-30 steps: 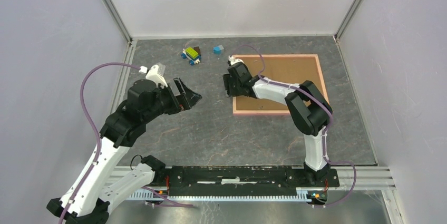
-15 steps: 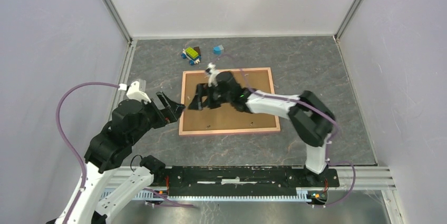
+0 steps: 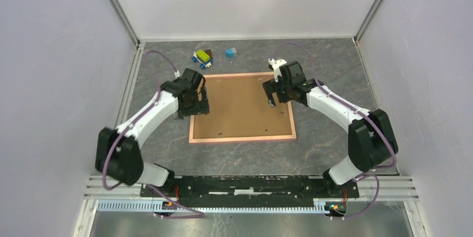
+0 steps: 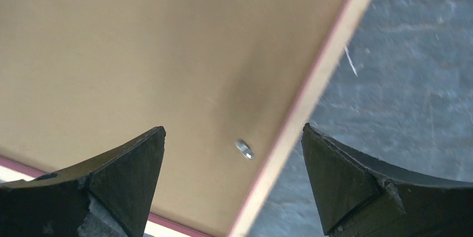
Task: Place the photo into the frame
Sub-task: Move the photo frame to the center of the board, then install the photo frame at the center of the board, then adjust the photo frame at the center of the board.
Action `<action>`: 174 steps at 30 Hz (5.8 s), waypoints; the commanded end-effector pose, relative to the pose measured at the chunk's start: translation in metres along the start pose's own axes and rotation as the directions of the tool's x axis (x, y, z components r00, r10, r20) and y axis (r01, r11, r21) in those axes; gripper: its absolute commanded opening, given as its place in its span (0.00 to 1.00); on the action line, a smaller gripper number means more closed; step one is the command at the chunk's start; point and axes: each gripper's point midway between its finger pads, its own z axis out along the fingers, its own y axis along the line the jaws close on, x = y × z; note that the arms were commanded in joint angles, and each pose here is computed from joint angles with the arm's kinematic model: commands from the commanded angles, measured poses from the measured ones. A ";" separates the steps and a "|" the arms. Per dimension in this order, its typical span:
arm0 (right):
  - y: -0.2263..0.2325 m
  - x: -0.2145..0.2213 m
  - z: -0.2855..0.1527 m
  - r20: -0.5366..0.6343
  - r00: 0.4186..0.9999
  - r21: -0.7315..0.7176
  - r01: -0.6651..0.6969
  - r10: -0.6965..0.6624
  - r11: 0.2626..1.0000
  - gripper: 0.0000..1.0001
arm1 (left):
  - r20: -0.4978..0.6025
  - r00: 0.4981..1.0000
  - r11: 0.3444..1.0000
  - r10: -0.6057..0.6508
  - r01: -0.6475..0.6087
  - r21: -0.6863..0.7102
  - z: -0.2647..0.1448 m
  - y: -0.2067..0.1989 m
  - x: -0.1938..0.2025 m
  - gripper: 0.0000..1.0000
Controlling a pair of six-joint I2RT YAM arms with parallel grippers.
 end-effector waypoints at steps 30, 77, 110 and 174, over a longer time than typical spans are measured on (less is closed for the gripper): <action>-0.057 0.054 0.019 -0.146 0.981 -0.034 -0.136 0.130 0.990 0.63 | -0.229 0.959 0.977 0.169 -0.193 -0.086 0.101 0.034 -0.013 0.13; -0.028 0.124 0.038 -0.255 0.944 0.205 -0.160 0.210 0.966 0.41 | -0.236 0.961 0.982 0.146 -0.170 -0.082 0.099 0.030 -0.007 0.02; -0.017 0.180 0.010 -0.288 0.776 0.518 -0.366 0.561 0.773 0.44 | -0.220 0.968 0.991 0.120 -0.130 -0.033 0.092 0.018 -0.002 0.02; 0.081 0.147 -0.059 -0.080 0.911 -0.323 -0.408 0.405 0.854 0.91 | -0.163 0.943 0.952 0.291 -0.302 -0.048 0.122 -0.069 -0.070 0.14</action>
